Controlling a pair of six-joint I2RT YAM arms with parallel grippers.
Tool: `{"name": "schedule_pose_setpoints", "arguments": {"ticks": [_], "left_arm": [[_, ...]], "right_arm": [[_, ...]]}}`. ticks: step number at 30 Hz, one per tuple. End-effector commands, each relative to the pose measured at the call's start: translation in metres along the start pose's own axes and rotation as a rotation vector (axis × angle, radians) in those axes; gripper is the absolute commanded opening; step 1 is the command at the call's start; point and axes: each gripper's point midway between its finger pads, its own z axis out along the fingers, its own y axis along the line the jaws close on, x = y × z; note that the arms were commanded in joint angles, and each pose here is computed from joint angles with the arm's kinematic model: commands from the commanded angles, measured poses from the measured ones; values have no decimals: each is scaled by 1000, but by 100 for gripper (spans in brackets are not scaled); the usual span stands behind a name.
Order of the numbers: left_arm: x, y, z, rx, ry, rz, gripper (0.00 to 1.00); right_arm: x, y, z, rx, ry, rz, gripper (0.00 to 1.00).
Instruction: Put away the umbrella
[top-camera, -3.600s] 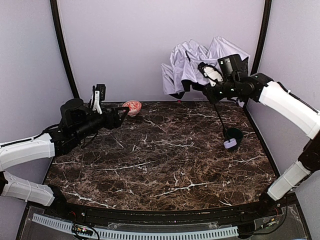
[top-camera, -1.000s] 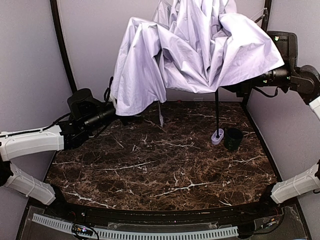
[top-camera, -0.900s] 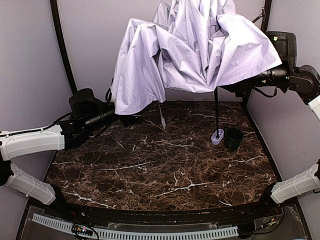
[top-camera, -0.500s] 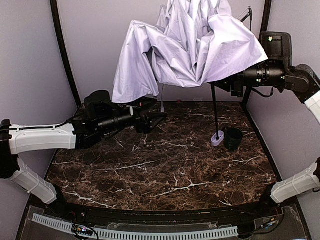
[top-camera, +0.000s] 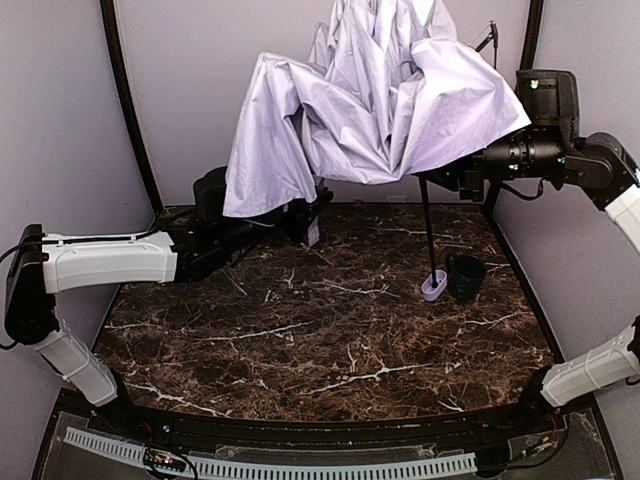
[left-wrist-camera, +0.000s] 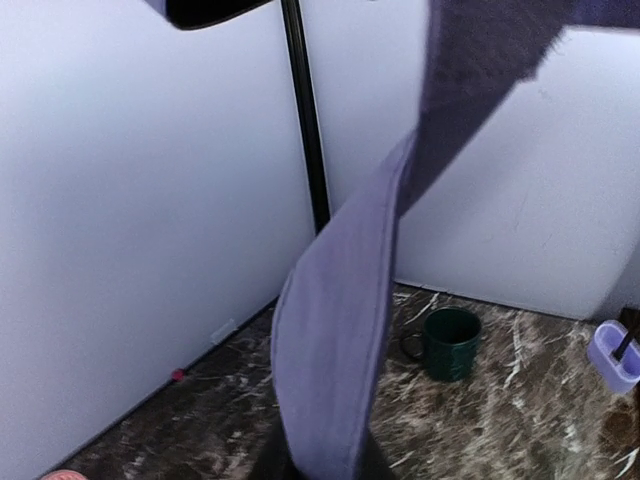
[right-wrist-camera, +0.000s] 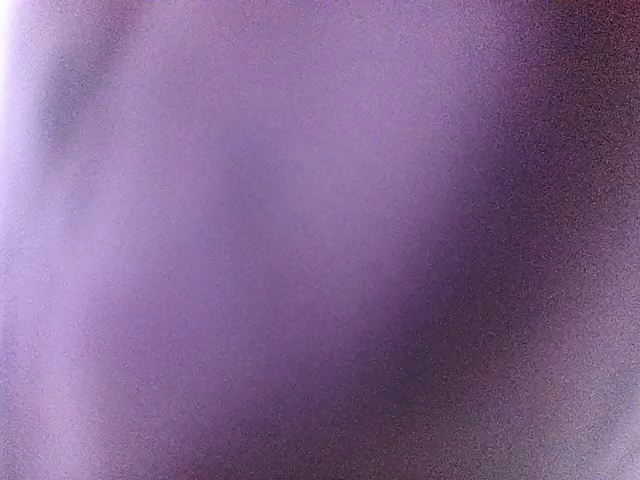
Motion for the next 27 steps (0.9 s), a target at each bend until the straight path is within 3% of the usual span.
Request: {"name": "schedule_pose_setpoints", "arguments": {"ticks": [1,3,6,11,15,18,23,27], "left_arm": [[-22,4,-23,-17,-46,8,1],[-22,-15,-40,90,-51,55,0],[-6,-62,-74,384,-43,136,0],[-11,-108,-127,881,-89,3,0],[-19,-115,-147,1149,-83,-94,0],[-11,-107,-138,1134,-20,-119,0],[30,-79,-125,904,107,118,0],[56,-42,-105,809,231,140,0]], "right_arm": [[-33,6,-23,29,-118,-71,0],[-29,9,-28,30,-97,-82,0],[-22,21,-37,-4,-60,-118,0],[-6,63,-45,-228,-35,-191,0],[15,103,-58,-471,-12,-260,0],[37,118,-63,-526,3,-339,0],[69,82,-36,-295,53,-351,0],[104,62,-10,-157,73,-503,0]]}}
